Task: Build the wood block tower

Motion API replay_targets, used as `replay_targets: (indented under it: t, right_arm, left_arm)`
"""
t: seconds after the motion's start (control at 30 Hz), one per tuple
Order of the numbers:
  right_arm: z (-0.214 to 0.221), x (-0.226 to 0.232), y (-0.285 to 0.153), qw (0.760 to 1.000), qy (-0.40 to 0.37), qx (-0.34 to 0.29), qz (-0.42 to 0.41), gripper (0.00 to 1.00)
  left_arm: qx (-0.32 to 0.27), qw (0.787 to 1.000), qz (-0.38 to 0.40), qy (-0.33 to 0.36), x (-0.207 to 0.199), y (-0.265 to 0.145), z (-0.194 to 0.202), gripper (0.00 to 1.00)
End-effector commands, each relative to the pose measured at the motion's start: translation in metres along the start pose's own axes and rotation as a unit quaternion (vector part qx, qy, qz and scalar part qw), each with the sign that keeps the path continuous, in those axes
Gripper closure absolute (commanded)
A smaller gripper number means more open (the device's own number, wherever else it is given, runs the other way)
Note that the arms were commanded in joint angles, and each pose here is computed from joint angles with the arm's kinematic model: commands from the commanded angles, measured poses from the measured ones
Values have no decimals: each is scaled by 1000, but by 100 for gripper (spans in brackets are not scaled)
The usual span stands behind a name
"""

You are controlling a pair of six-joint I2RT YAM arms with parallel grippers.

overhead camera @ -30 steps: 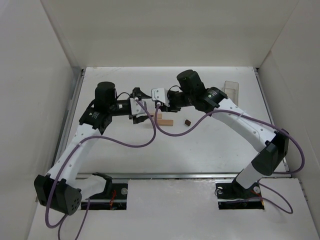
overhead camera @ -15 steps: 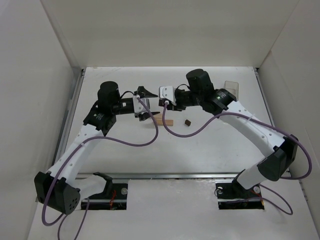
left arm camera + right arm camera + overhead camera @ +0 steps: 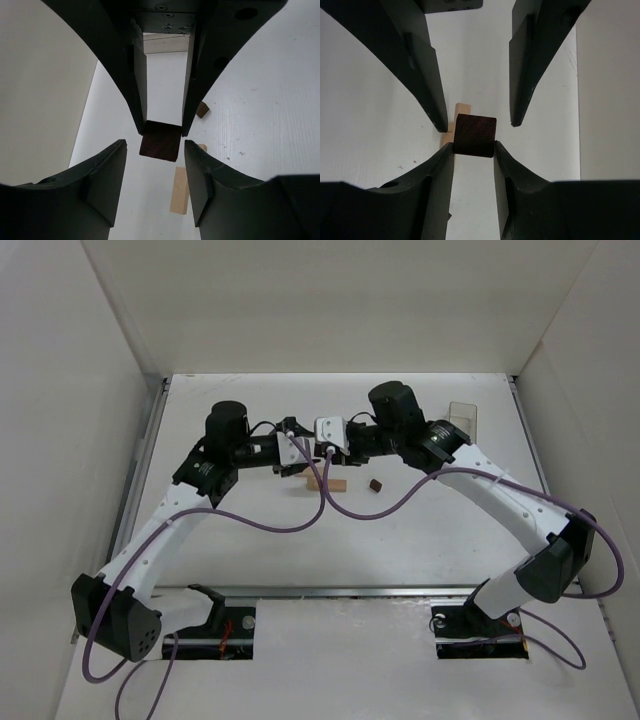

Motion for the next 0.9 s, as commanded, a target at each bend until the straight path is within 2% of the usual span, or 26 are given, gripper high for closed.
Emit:
replay_targets:
  t: [0.0, 0.2, 0.37, 0.6, 0.63, 0.67, 0.77, 0.8, 0.87]
  right_arm:
    - [-22, 4, -5, 999, -18, -33, -2, 100]
    - [-24, 1, -7, 999, -20, -33, 5, 100]
    - [-24, 0, -7, 999, -19, -30, 9, 100]
    - [-25, 5, -5, 999, -24, -31, -1, 100]
    - [-25, 5, -5, 999, -24, -31, -1, 100]
    - [-23, 6, -2, 999, -22, -31, -8, 100]
    - [-24, 8, -2, 999, -22, -35, -13, 100]
    - [-24, 8, -2, 999, -22, -35, -13, 97]
    - [-23, 7, 0, 999, -23, -37, -11, 87]
  left_arm:
    - [-5, 999, -1, 33, 12, 0, -15, 54]
    - [10, 999, 15, 35, 7, 2, -5, 57]
    - [15, 999, 24, 28, 3, 4, 0, 68]
    - [15, 999, 24, 28, 3, 4, 0, 68]
    - [15, 999, 24, 33, 4, 4, 0, 71]
    - [15, 999, 24, 33, 4, 4, 0, 80]
    - [11, 999, 26, 33, 3, 4, -1, 94]
    - [11, 999, 26, 33, 3, 4, -1, 100]
    - [6, 999, 29, 28, 2, 4, -3, 100]
Point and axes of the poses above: each gripper's point midway between its finger pads, its own y axis out along the fingers, its own x axis along the line the jaws close on, z = x × y, the point moved 3 cm from there along -y, back along the fingers, and after that the axes turned 12 degrees about y, right-handed, at the moved point
